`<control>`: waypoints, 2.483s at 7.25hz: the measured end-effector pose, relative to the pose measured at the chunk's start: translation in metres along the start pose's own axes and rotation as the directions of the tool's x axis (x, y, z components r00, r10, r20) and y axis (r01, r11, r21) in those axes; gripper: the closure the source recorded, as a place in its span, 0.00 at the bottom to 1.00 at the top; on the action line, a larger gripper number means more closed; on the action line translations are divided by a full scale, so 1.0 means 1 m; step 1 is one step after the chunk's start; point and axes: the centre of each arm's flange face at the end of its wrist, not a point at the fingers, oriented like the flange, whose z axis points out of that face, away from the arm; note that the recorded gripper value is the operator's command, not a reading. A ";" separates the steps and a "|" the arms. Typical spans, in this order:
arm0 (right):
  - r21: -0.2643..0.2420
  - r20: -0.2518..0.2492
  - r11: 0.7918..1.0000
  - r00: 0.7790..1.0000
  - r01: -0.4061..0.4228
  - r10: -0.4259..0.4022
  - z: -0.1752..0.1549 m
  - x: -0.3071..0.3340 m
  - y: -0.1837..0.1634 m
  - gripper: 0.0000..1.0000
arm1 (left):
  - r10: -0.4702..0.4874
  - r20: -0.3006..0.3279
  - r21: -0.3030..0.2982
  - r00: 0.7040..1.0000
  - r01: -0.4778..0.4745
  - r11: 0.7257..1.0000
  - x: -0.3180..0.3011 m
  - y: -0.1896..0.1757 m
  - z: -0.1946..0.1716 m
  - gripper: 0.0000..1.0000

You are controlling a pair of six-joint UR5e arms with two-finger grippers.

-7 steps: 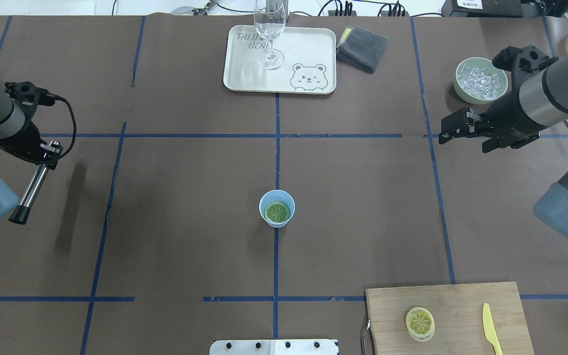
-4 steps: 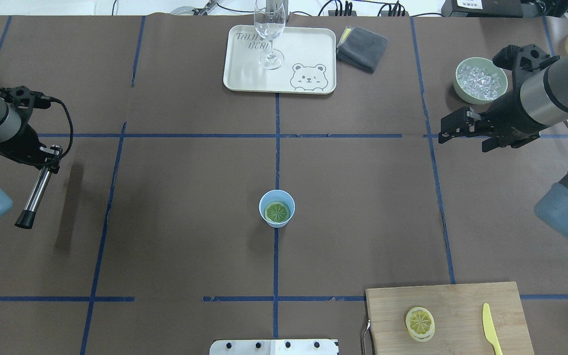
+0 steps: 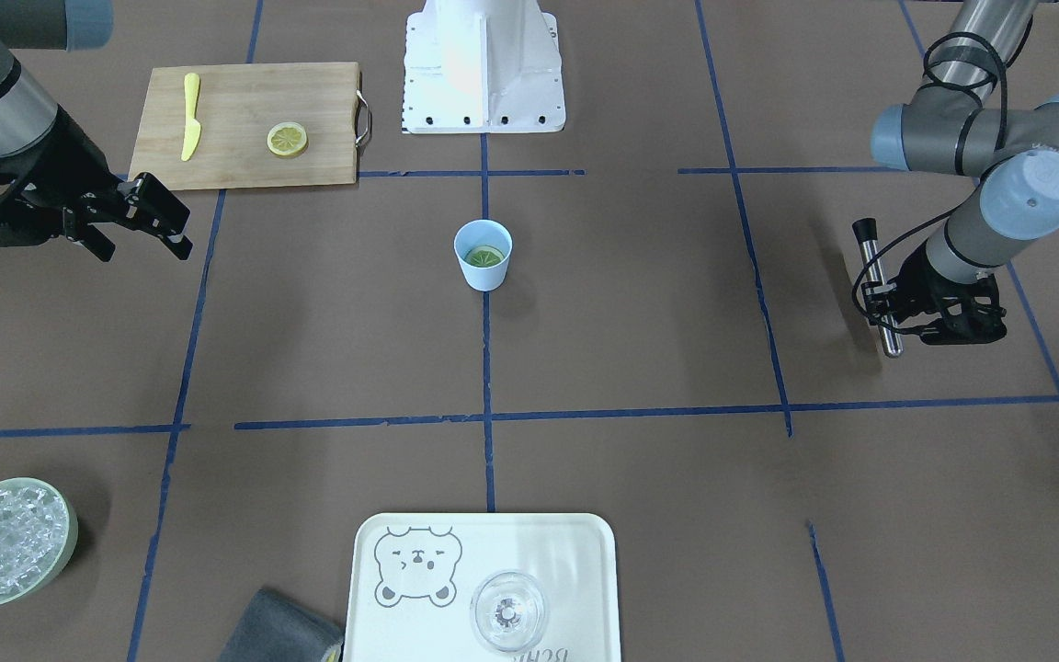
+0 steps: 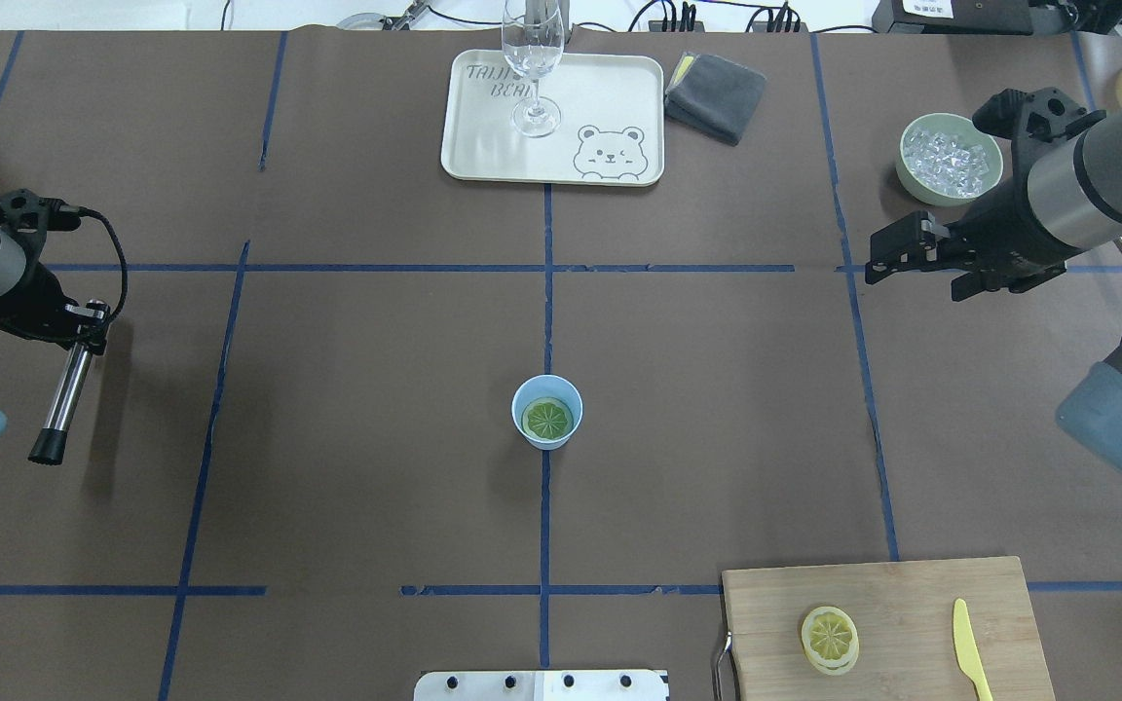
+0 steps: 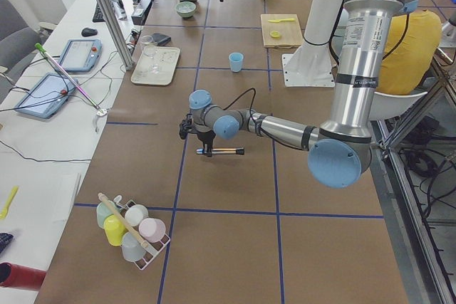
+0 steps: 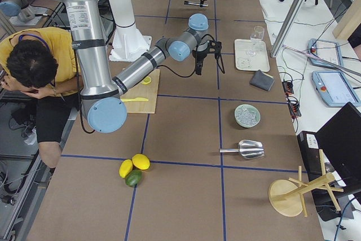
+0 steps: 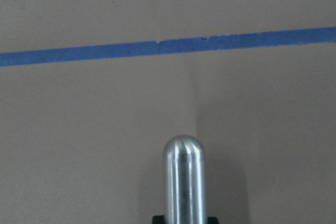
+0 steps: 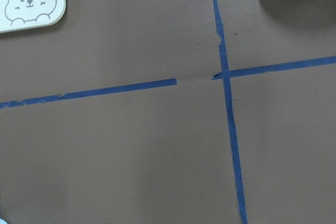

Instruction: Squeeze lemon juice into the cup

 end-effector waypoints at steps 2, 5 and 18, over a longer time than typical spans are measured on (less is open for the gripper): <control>0.000 -0.001 1.000 1.000 -0.001 0.001 0.001 0.000 0.000 0.00 | -0.004 0.010 0.004 1.000 0.004 1.000 -0.002 -0.001 0.002 1.00; -0.001 -0.004 1.000 1.000 -0.003 0.003 0.002 0.001 -0.001 0.00 | 0.004 0.031 0.025 1.000 -0.005 1.000 -0.001 -0.004 0.002 0.67; -0.024 -0.111 0.997 0.991 0.070 -0.072 -0.010 0.076 -0.039 0.00 | 0.142 -0.063 0.206 0.988 -0.126 0.970 -0.075 -0.044 -0.136 0.00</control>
